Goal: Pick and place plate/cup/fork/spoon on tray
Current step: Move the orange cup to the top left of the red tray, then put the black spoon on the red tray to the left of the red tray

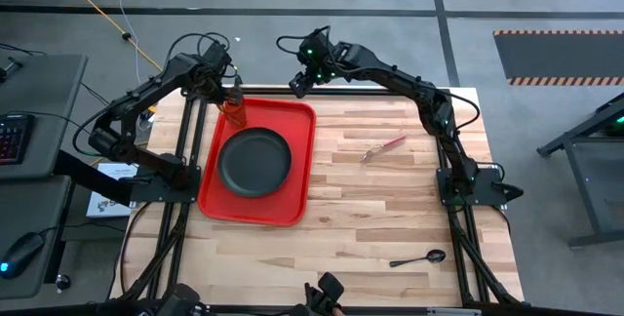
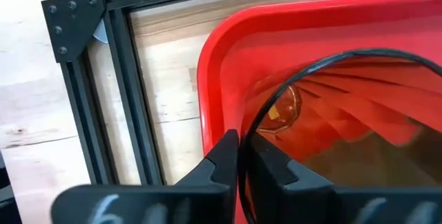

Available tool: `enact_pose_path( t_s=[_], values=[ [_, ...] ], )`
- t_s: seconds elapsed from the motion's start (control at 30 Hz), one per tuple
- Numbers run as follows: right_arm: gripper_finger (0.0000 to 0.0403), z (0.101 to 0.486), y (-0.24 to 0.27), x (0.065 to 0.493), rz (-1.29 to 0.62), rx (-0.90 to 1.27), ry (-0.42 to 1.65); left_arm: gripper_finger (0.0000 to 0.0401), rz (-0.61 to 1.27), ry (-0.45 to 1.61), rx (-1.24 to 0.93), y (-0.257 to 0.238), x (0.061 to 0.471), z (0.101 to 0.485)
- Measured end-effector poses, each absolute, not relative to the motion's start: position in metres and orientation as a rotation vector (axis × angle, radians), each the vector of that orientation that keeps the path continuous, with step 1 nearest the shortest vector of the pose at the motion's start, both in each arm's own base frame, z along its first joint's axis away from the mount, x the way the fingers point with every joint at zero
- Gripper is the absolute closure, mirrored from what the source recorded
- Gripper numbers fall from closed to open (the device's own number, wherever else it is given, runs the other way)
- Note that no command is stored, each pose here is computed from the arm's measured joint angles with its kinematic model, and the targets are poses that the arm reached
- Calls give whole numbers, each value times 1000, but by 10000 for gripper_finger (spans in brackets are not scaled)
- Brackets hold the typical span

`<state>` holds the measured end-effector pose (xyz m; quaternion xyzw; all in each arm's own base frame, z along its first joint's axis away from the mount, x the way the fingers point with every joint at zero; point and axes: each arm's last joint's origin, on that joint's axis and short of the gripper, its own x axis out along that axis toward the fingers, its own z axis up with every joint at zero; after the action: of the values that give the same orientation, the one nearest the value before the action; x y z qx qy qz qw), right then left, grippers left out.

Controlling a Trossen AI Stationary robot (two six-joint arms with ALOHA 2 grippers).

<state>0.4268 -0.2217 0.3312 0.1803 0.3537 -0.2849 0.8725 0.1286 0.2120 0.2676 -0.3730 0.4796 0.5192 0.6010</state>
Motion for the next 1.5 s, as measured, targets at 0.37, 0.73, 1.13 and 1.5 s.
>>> enact_pose_path(
  t_s=[0.37, 0.73, 1.13, 1.5],
  values=[
    [208, 331, -222, 427, -595, 377, 739, 333, 1210, 1070, -856, 215, 130, 268],
    [208, 331, -222, 427, -592, 379, 739, 242, 1202, 976, -810, 203, 123, 290],
    [208, 327, -218, 419, -480, 310, 858, 204, 1098, 658, -683, 179, 112, 375],
    [208, 318, -187, 377, -183, 367, 1340, 204, 743, 199, -483, 98, 95, 421]
  ],
)
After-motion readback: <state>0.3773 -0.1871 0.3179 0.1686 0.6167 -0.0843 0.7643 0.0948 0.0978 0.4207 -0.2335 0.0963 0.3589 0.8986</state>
